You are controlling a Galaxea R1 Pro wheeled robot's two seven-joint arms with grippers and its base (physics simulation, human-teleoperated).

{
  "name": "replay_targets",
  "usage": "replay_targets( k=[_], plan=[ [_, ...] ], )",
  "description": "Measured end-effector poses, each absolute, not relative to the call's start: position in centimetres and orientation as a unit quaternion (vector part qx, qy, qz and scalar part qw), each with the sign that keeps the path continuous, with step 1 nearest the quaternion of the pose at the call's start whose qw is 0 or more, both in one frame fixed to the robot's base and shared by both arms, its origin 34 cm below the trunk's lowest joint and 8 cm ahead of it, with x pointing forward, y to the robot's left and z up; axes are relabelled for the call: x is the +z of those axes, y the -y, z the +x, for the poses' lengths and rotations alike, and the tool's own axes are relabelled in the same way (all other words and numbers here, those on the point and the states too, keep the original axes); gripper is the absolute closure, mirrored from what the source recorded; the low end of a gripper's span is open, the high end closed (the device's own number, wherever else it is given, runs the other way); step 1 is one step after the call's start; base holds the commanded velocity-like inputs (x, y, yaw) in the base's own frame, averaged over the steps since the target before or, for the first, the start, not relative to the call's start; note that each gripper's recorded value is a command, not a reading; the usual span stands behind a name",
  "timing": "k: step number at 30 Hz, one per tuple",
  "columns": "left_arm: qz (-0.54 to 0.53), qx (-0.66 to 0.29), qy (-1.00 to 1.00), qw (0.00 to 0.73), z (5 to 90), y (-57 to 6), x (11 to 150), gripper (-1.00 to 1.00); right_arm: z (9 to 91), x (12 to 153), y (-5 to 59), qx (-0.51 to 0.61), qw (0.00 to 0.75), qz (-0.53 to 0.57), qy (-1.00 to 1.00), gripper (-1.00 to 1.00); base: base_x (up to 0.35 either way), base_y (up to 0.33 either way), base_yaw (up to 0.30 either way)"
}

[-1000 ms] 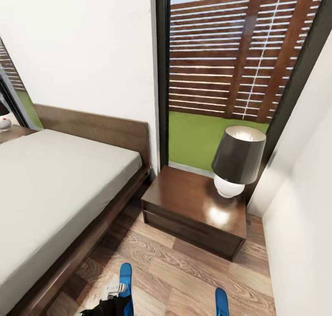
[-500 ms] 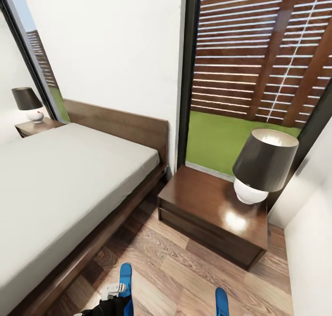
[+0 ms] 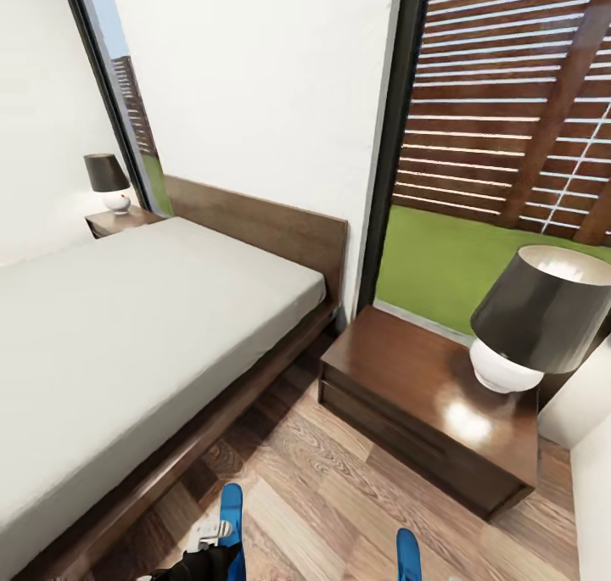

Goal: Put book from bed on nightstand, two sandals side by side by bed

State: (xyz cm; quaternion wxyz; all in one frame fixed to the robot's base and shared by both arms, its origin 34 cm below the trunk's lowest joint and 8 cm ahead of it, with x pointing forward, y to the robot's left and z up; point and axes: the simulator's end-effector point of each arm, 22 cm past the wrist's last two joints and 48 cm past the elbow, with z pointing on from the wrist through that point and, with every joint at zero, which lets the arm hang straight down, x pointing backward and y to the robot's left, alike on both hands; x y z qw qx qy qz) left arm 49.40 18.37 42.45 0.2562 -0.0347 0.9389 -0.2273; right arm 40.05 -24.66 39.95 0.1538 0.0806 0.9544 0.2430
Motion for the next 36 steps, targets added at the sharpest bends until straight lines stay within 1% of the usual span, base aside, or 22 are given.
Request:
replay_targets(
  k=[36],
  plan=[
    [-0.037,-0.227,-0.941,0.247,48.75,-18.37,41.73,1.00,39.30,39.39,24.66,0.242,0.143,0.083,-0.956,1.00,0.000,0.000,0.271]
  ],
)
